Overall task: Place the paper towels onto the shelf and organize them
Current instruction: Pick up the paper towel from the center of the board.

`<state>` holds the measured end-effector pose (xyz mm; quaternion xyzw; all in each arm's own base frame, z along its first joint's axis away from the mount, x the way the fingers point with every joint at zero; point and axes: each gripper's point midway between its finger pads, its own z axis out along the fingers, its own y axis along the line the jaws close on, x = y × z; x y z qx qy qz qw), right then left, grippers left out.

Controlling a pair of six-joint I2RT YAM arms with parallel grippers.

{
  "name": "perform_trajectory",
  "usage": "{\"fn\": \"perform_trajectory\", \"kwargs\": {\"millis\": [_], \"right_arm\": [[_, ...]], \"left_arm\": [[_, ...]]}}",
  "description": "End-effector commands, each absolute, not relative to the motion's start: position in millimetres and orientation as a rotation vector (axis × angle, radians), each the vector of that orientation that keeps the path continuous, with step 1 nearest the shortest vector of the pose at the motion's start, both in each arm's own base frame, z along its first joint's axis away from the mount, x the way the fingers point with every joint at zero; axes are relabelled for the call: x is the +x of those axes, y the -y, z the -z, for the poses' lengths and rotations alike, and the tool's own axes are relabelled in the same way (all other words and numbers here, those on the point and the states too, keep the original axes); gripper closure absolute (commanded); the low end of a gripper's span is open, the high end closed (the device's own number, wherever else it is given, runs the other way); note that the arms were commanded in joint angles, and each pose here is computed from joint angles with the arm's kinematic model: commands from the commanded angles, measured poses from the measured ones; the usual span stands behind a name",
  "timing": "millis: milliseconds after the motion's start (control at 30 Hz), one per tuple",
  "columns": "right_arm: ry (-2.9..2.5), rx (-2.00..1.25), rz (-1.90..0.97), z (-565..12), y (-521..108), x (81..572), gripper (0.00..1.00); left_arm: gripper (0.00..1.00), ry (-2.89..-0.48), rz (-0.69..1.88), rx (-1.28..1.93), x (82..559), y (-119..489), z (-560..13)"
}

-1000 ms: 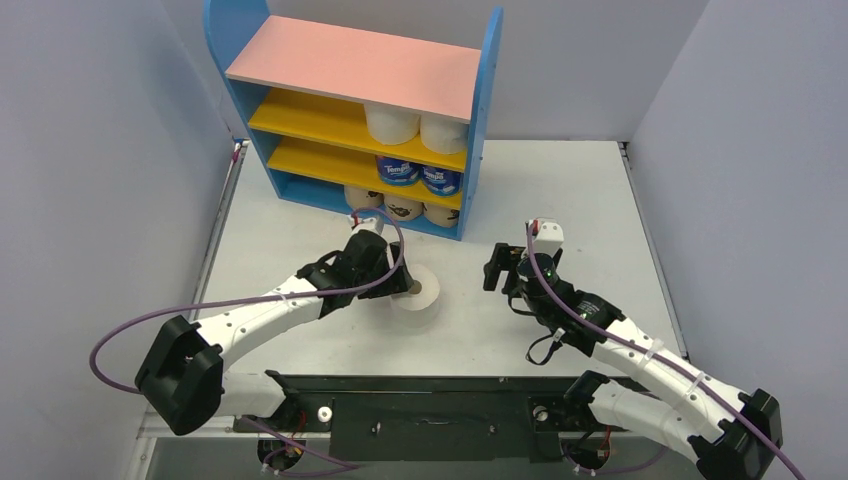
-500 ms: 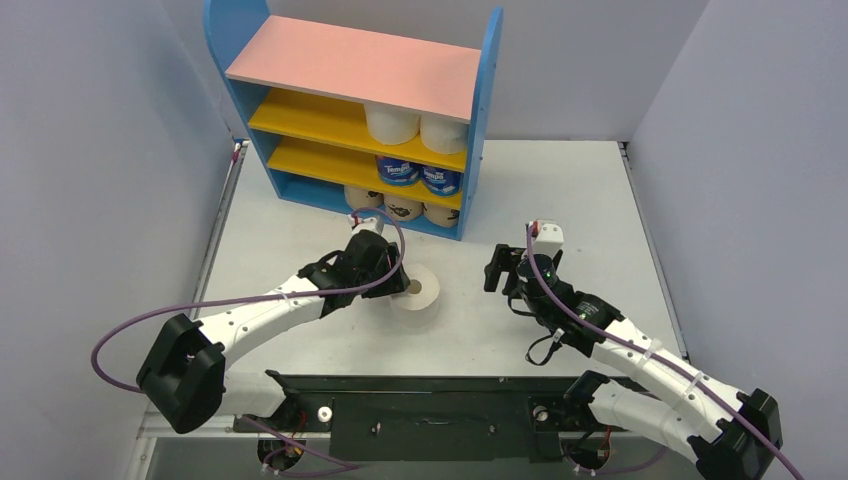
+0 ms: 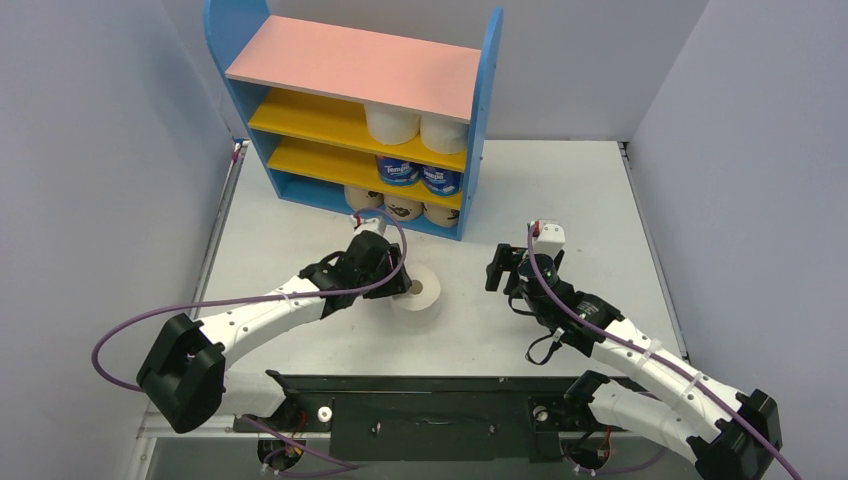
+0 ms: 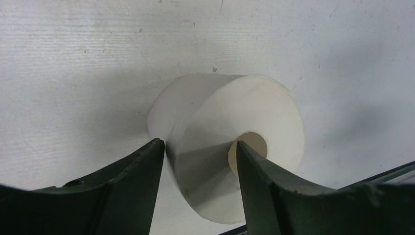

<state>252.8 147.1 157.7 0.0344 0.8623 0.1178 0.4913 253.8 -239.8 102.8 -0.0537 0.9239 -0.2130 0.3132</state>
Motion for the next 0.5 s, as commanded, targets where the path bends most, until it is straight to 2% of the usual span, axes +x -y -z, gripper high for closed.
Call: {"fn": "perform_trajectory", "kwargs": {"millis": [0, 100, 267, 467], "right_arm": [[-2.058, 0.117, -0.274, -161.8, -142.5, 258.9, 0.23], [-2.060, 0.117, -0.271, -160.7, -142.3, 258.9, 0.23], [-2.061, 0.114, -0.274, -160.3, -142.6, 258.7, 0.23], [-2.067, 0.110, -0.270, -158.0, -142.2, 258.3, 0.23]], "left_arm": [[0.44, -2.406, 0.610, -0.103, 255.2, 251.5, -119.9], [0.41, -2.411, 0.599, -0.095, 254.2, 250.9, -118.7], [0.44, -2.421, 0.576, -0.087, 253.2, 250.2, -114.2], [0.64, -2.409, 0.585, -0.090, 253.2, 250.8, -118.0]]}}
